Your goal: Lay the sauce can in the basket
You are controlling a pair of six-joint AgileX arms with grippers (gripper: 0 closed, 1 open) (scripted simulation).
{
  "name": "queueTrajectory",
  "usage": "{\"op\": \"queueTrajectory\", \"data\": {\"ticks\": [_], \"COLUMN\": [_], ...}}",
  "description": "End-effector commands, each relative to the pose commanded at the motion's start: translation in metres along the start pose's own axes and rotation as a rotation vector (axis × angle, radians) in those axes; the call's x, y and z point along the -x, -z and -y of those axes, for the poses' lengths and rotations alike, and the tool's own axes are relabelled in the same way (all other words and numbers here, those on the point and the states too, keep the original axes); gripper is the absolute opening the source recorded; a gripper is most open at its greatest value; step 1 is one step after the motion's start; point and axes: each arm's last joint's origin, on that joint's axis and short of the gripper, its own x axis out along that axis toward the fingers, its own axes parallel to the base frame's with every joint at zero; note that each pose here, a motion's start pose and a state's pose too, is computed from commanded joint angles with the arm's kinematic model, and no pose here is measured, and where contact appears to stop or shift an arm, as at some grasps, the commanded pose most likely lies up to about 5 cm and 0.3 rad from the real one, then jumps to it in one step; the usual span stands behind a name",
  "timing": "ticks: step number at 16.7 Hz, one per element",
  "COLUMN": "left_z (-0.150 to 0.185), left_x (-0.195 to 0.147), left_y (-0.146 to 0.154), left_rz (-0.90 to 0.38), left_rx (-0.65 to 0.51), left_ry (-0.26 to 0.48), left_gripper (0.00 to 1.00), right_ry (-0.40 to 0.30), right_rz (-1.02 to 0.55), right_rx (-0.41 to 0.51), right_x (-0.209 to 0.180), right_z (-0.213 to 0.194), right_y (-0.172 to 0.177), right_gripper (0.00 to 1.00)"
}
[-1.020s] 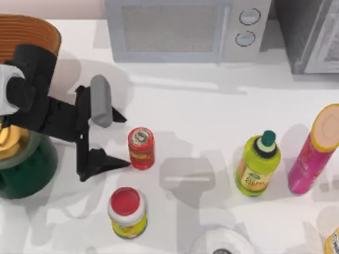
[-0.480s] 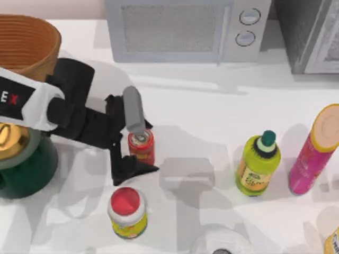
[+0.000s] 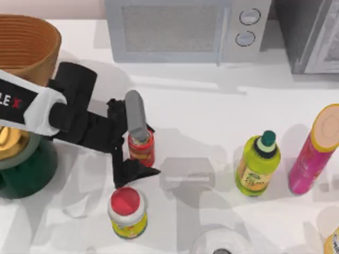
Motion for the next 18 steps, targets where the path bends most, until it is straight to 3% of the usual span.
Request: {"op": "queueTrajectory", "data": {"ticks": [11, 18], "left_z": [0.0, 0.0], "left_x": [0.0, 0.0], "left_y": [0.0, 0.0], "left_rz": [0.0, 0.0], "left_rx": [0.0, 0.0], "left_ry": [0.0, 0.0], "left_gripper": [0.02, 0.0], "right_ry": [0.0, 0.0], "right_rz": [0.0, 0.0], "right_rx": [0.0, 0.0], "right_x": [0.0, 0.0], "right_z": [0.0, 0.0], "right_y": [0.0, 0.0], "right_gripper": [1.0, 1.0]}}
